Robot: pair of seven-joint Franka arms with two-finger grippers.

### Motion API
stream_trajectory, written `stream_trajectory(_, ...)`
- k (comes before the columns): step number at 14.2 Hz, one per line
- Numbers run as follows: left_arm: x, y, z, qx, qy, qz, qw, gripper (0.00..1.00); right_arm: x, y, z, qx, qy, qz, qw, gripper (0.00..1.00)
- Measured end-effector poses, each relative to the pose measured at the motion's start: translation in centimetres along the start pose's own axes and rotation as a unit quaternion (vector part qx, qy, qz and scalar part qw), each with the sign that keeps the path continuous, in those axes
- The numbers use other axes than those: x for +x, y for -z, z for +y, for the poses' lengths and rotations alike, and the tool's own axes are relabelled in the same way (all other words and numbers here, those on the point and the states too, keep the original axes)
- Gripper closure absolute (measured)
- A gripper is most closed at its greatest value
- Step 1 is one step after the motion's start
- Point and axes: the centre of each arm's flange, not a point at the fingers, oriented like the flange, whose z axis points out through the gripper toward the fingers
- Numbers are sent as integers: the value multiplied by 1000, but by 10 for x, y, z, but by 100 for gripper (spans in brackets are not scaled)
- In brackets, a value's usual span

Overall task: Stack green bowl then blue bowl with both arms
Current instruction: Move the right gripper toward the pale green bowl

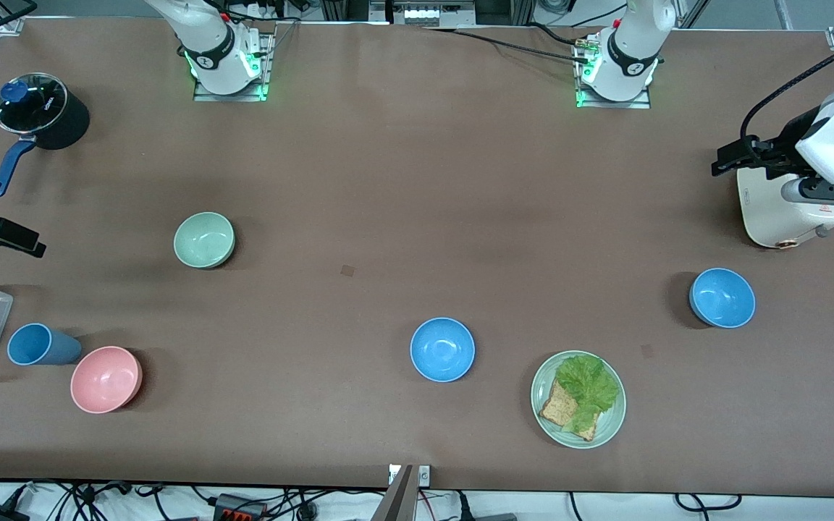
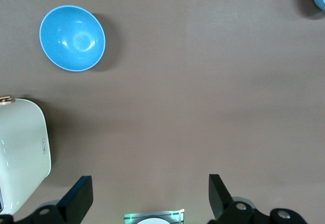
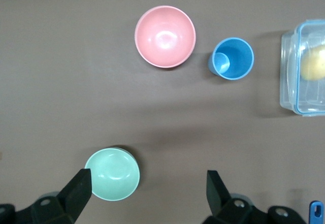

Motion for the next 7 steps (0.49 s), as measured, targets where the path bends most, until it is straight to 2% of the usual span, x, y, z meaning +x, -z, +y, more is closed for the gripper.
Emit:
stream_trajectory(4, 3, 0, 1, 0, -1, -1, 1000, 0, -24, 35, -44, 6, 35, -20, 999, 0)
stream_trajectory(7, 5, -1, 1, -1, -1, -4, 1000, 0, -37, 61, -42, 7, 35, -12, 999, 0)
